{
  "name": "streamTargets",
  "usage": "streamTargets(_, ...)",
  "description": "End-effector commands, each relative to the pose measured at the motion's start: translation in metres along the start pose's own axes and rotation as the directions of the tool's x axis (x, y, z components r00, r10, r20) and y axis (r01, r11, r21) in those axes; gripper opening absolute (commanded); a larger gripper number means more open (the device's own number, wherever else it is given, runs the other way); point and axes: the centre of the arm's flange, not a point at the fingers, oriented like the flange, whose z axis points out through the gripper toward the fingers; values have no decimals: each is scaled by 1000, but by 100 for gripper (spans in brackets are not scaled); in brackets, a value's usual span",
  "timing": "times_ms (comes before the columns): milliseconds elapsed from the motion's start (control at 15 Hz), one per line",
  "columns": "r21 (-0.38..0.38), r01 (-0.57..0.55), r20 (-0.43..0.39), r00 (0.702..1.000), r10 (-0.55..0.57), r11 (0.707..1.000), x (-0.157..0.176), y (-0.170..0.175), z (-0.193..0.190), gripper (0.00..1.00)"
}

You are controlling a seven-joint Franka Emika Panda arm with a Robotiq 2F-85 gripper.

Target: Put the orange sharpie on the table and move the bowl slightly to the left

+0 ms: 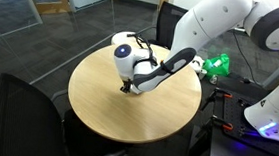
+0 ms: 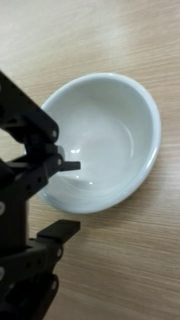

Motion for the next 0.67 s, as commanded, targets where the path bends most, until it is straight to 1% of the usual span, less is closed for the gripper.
streamTargets(0,-18,4,-12,1000,-4,1000,-6,5,-23,85)
streamTargets(133,-14,0,-15,1000,0,1000,-8,7,-30,99)
streamTargets(400,0,-15,-22,1000,15,1000,-18,12,-48,100)
streamTargets(600,27,-21,-13,1000,21,999,-36,20,-65,100)
